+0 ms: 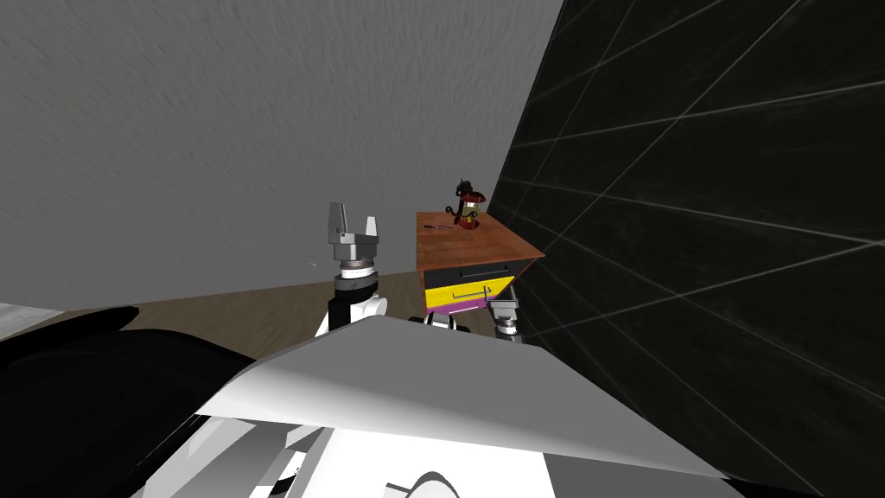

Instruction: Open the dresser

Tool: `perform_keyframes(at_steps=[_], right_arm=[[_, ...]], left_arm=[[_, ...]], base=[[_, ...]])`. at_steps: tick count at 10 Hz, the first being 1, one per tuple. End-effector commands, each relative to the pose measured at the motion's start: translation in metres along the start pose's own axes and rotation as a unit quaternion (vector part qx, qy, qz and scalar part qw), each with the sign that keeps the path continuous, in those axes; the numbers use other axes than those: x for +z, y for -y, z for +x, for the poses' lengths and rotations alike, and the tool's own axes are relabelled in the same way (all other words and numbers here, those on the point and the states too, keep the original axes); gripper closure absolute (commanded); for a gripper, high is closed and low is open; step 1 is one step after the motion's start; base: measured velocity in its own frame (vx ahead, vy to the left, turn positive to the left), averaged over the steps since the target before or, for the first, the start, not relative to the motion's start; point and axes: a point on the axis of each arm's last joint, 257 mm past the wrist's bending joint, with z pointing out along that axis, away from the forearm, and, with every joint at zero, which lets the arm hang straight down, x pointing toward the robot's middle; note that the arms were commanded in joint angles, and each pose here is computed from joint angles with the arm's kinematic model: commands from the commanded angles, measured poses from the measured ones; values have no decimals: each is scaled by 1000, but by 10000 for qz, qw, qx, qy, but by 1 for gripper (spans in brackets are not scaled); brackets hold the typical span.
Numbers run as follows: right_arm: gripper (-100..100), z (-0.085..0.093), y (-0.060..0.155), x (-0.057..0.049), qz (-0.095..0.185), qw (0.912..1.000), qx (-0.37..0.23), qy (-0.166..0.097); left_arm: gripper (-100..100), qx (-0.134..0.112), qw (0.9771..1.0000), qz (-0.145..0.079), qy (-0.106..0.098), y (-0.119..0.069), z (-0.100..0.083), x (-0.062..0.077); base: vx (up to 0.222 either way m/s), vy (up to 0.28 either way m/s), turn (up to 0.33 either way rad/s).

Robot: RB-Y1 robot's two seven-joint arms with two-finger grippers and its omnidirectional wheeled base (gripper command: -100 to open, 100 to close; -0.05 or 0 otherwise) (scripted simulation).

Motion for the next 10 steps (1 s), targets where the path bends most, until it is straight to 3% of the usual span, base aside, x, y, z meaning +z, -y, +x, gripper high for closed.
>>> perform_keyframes(at_steps=[1,5,6,10], right_arm=[[-100,-5,-1,-11,-119,9986,511,92],[-100,-10,-5,-28,-294,9926,1164,205],[-100,-10,-5,-28,-295,9919,1218,204],[-100,-15,-8,-46,-509,9798,1908,307]], left_arm=[[0,0,10000,0,0,0,0,0],[0,0,10000,0,0,0,0,0],[0,0,10000,0,0,0,0,0],[0,0,10000,0,0,0,0,0]], base=[[17,25,95],[10,17,81],[8,15,49],[9,19,74]])
